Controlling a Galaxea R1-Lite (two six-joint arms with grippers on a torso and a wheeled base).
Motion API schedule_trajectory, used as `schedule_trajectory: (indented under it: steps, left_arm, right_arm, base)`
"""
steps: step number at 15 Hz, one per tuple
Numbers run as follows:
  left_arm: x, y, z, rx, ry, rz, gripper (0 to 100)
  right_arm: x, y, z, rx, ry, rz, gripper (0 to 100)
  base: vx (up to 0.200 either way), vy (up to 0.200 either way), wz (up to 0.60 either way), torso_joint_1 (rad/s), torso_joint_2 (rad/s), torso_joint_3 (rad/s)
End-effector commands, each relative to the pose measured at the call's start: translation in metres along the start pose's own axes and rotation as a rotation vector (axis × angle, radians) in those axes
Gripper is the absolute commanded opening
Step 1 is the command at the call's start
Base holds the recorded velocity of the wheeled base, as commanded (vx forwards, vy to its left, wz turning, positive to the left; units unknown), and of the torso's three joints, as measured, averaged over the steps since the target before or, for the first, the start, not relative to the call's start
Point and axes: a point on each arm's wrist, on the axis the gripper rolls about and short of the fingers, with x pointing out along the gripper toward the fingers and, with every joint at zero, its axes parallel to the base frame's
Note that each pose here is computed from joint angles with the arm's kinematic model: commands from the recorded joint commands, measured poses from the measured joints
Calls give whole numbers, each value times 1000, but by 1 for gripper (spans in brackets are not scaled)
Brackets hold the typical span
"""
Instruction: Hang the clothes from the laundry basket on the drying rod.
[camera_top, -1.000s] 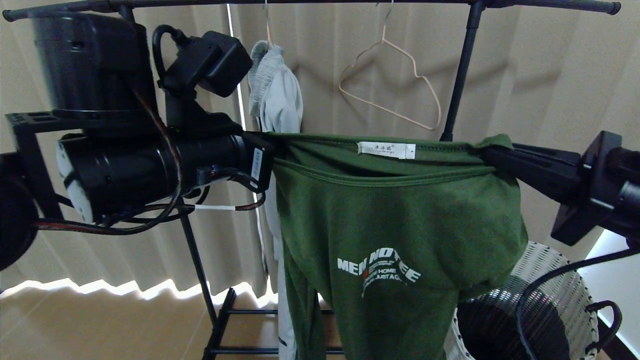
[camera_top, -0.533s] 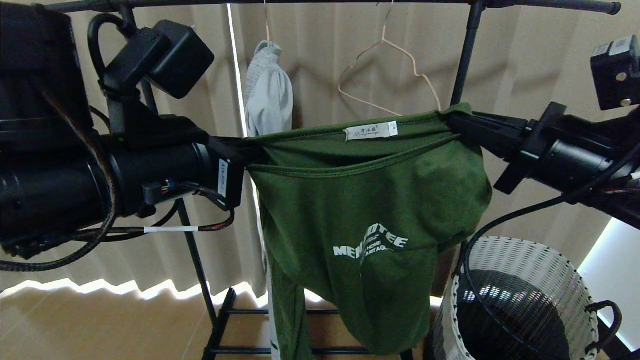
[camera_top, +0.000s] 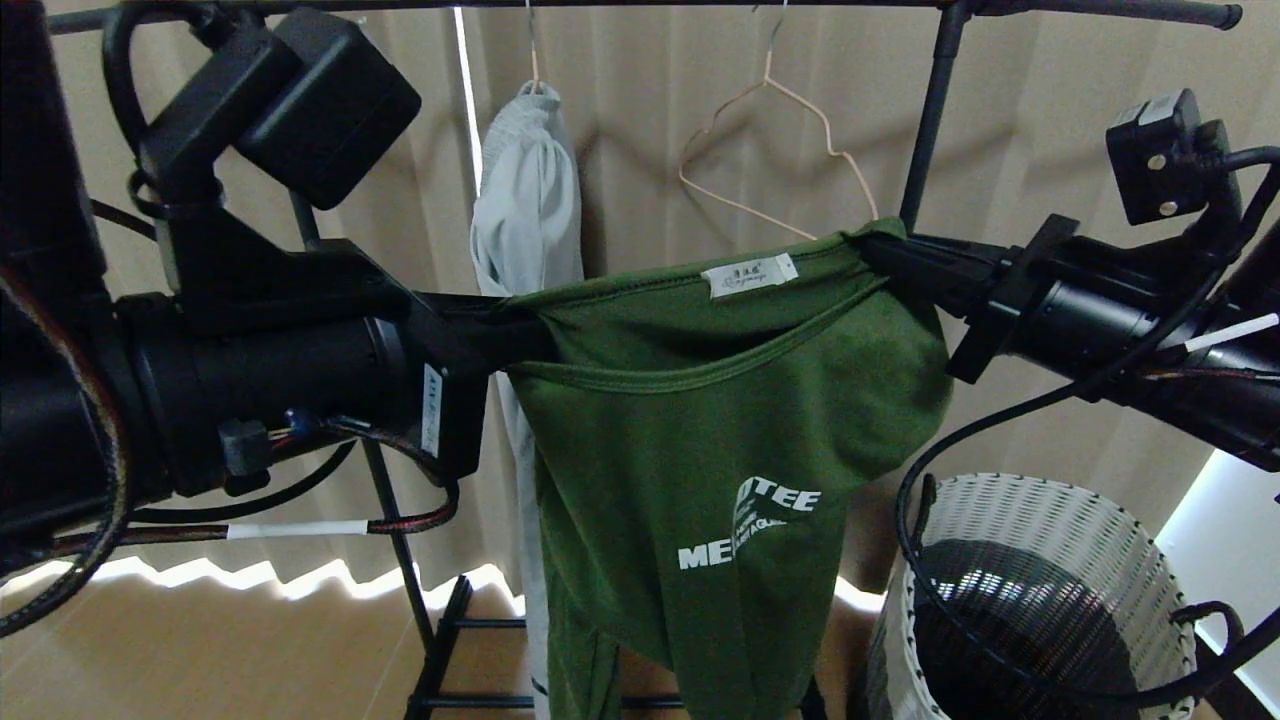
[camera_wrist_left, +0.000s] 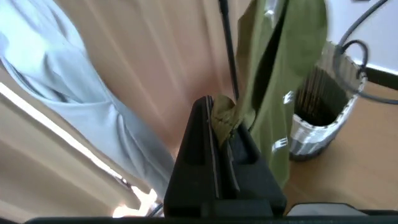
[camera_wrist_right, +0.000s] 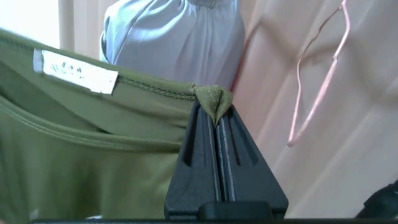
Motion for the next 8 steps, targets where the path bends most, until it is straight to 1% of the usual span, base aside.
schedule_trajectory:
  steps: [1,2,3,4,5,7,8]
  left_arm:
    - [-2,1,3,2,-13,6,0]
    - [-2,1,3,2,-13,6,0]
    - [12,14,11,30,-20,54,0]
    - [16,16,13,31,-23,63,0]
    - [28,22,20,35,-31,82,0]
    - [46,33,24,30,-31,113,0]
    - [49,36,24,29,-27,122,0]
  right_arm:
    - [-3,1,0,1,4,0,0]
    - [-3,1,0,1,4,0,0]
    - [-18,5,16,-18,-38,-6,0]
    - [-21,6,20,-22,-48,-8,0]
    - [-30,9,27,-21,-46,-8,0]
    - [-44,14,31,-12,-22,-4,0]
    - [-48,16,31,-9,-17,-4,0]
  base:
    - [0,0,0,0,0,0]
    - [0,0,0,0,0,0]
    - [0,0,0,0,0,0]
    - [0,0,0,0,0,0]
    - [0,0,0,0,0,0]
    - [0,0,0,0,0,0]
    - [0,0,0,0,0,0]
